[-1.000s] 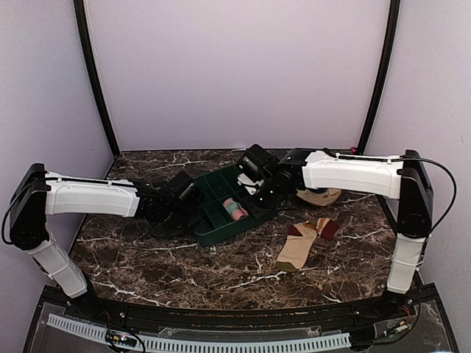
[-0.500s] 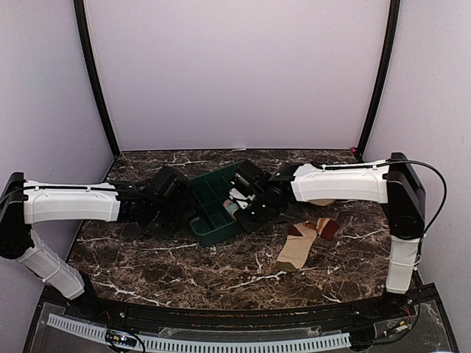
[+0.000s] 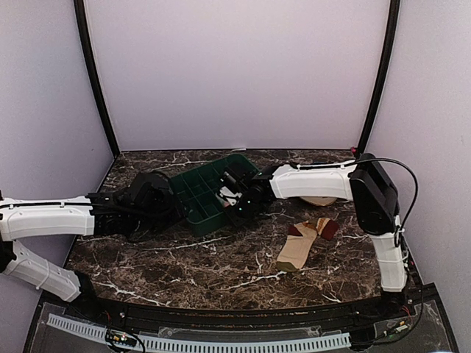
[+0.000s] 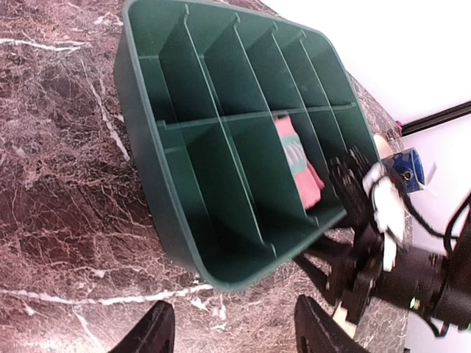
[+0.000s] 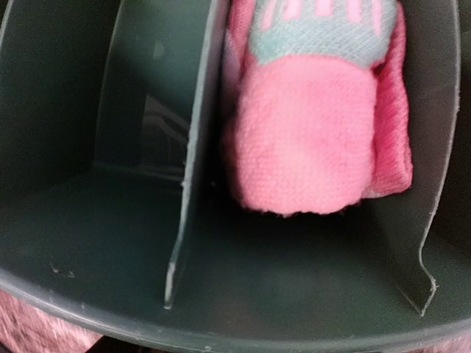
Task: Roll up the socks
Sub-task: Move the storage box to the center of the board, then move the sock to the center of the board.
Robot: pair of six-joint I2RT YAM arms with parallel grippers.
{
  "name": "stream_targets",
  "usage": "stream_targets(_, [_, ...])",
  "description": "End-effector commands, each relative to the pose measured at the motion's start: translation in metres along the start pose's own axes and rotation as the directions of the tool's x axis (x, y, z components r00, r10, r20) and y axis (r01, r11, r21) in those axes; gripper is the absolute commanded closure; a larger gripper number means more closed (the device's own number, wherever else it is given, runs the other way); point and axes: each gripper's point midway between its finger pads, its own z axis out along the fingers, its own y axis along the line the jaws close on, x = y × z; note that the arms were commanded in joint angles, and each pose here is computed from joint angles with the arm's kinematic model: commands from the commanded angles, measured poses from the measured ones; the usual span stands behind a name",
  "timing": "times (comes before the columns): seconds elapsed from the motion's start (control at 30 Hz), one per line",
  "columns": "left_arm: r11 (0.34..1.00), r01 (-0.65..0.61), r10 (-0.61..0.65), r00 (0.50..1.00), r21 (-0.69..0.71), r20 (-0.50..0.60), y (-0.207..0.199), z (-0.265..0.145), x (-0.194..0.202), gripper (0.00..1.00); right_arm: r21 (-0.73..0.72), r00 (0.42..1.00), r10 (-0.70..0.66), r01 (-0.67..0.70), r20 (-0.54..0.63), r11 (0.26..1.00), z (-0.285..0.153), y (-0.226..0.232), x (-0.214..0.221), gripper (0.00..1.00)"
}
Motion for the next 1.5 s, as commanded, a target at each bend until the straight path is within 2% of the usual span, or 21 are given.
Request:
stream_targets(0.0, [0.998,-0.065,0.064,0.997,0.019,0.047,0.002,-0.004,-0.003,0.42,-0.023,0.994,0.001,0.002,0.105,1.000,0.010,-0.009,-0.050,0.64])
stream_targets(0.23, [0.995,-0.088,0.085,0.994,0.036,0.073,0.011,-0.004,-0.001,0.42,-0.036,0.987,-0.006,0.012,0.163,0.999,0.027,-0.017,-0.104,0.63])
stream_targets(0.43, [0.985,-0.160,0.154,0.984,0.066,0.084,0.006,0.002,0.002,0.42,-0.044,0.975,0.006,0.004,0.220,0.999,0.032,-0.025,-0.132,0.63])
stream_targets(0.57, [0.954,-0.237,0.222,0.970,0.185,0.100,-0.014,0.004,0.009,0.42,-0.019,0.956,-0.007,0.013,0.293,1.000,-0.001,-0.029,-0.136,0.59])
stream_targets(0.7, [0.867,-0.343,0.337,0.938,0.361,0.084,-0.051,0.005,0.030,0.41,0.031,0.927,0.011,-0.025,0.376,0.999,-0.066,-0.044,-0.122,0.58])
stream_targets(0.8, [0.761,-0.425,0.462,0.886,0.491,0.050,-0.083,0.005,0.061,0.40,0.066,0.921,0.044,-0.076,0.388,0.995,-0.097,-0.059,-0.091,0.57])
stream_targets(0.93, [0.589,-0.514,0.651,0.759,0.624,0.011,-0.122,0.007,0.114,0.38,0.118,0.919,0.110,-0.165,0.379,0.979,-0.124,-0.079,-0.036,0.55])
stream_targets(1.0, [0.504,-0.515,0.715,0.699,0.693,-0.001,-0.142,0.004,0.137,0.38,0.144,0.909,0.153,-0.224,0.389,0.964,-0.139,-0.092,-0.012,0.54])
stream_targets(1.1, [0.423,-0.494,0.783,0.621,0.760,-0.032,-0.155,0.004,0.172,0.38,0.172,0.885,0.215,-0.307,0.413,0.936,-0.163,-0.108,0.017,0.52])
stream_targets(1.23, [0.347,-0.456,0.840,0.540,0.820,-0.055,-0.170,0.004,0.207,0.38,0.231,0.889,0.264,-0.365,0.373,0.902,-0.171,-0.124,0.063,0.51])
stream_targets(1.33, [0.334,-0.445,0.877,0.471,0.831,-0.100,-0.171,0.013,0.231,0.38,0.232,0.872,0.298,-0.406,0.389,0.884,-0.184,-0.130,0.083,0.49])
stream_targets(1.47, [0.351,-0.427,0.891,0.425,0.833,-0.157,-0.171,0.026,0.250,0.37,0.233,0.852,0.328,-0.445,0.408,0.865,-0.194,-0.137,0.101,0.48])
